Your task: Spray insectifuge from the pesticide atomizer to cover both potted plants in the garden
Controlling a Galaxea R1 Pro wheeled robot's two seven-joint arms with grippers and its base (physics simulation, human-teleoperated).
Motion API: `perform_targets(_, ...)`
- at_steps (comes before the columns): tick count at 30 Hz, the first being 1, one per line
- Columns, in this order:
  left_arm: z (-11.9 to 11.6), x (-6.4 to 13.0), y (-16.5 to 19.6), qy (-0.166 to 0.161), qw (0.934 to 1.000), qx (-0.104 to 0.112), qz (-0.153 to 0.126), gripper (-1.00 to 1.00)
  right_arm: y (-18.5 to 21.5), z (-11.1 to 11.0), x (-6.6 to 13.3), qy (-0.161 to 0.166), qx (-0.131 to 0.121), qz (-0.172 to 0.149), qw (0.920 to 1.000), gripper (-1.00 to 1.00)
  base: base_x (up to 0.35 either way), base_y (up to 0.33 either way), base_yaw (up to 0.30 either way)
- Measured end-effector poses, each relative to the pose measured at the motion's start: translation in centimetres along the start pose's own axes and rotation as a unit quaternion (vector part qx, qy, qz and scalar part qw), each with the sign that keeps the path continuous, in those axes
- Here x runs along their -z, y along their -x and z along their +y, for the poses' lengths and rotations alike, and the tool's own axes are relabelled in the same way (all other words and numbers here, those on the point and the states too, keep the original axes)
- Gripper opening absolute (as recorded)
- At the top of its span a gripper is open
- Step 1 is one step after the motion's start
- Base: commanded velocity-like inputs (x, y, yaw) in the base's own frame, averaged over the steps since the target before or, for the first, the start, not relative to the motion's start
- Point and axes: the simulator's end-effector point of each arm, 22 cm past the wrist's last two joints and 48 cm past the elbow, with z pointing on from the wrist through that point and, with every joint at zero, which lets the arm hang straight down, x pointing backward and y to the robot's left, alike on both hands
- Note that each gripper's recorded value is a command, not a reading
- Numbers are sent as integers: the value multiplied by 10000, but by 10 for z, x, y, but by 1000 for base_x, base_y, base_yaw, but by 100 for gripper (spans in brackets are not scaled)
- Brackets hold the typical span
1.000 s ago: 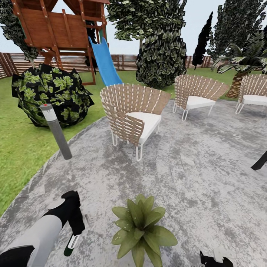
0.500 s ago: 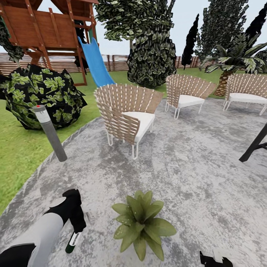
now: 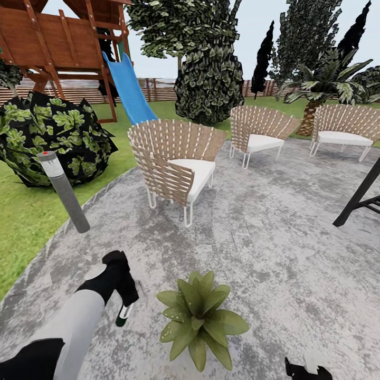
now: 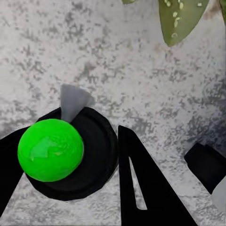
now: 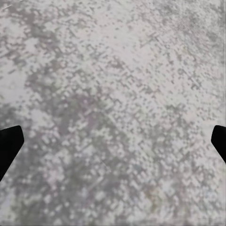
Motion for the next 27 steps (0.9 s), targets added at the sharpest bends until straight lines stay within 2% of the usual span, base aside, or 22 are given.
perform_targets(2,-4,7,4,-178,9998,-45,13,-100,0,-1,0,-5,4,0,10000,100,0,0,0)
perform_targets(4,-12,10,-8,-360,9986,-185,352,-100,0,-1,0,-2,11,-3,10000,100,0,0,0)
perform_targets(5,-14,10,-21,-374,9968,-272,652,-100,0,-1,0,-1,12,-2,10000,100,0,0,0)
perform_targets(6,-14,11,-24,-373,9963,-284,720,-100,0,-1,0,-1,13,-2,10000,100,0,0,0)
perform_targets(15,-16,8,-29,-409,9959,-269,765,-100,0,-1,0,-5,5,-5,10000,100,182,146,0)
perform_targets(25,-20,0,-30,-498,9953,-271,783,-100,-5,3,-1,2,-20,56,10000,100,8,7,0)
perform_targets(27,-17,-3,-29,-421,9957,-284,781,-100,-7,3,-1,2,-15,72,10000,100,0,0,0)
